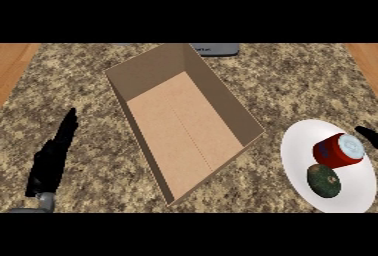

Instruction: Pick the can from the plate and place it in the cardboard box

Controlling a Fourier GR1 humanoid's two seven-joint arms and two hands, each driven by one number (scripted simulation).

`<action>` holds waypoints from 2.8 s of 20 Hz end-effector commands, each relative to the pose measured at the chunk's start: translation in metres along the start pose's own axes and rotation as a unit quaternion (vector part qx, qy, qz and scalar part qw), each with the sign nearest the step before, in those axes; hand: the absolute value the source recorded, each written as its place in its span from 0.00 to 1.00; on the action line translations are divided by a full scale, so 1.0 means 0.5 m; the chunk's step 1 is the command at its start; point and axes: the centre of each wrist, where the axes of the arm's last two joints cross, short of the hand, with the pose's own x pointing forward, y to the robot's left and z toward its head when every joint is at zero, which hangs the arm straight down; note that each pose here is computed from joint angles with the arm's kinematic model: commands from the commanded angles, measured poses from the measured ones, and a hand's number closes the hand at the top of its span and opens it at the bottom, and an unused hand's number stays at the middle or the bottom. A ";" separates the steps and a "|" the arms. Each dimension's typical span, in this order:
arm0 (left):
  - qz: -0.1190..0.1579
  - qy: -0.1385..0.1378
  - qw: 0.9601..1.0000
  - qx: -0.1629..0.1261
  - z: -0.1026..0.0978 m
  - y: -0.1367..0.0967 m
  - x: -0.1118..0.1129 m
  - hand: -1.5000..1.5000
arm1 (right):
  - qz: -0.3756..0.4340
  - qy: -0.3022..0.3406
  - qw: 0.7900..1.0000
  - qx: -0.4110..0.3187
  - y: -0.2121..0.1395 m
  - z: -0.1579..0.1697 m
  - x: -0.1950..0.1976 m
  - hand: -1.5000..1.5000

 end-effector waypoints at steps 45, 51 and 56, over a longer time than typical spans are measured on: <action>0.003 -0.003 1.000 -0.011 0.001 -0.012 0.027 0.50 | 0.346 0.239 0.851 0.315 0.118 0.068 0.095 0.00; -0.004 -0.002 1.000 -0.010 0.000 0.004 0.005 0.50 | 0.355 0.239 0.846 0.318 0.114 0.045 0.064 0.00; -0.001 0.000 1.000 0.001 -0.016 0.007 0.027 0.50 | 0.346 0.243 0.848 0.320 0.073 0.024 0.041 0.00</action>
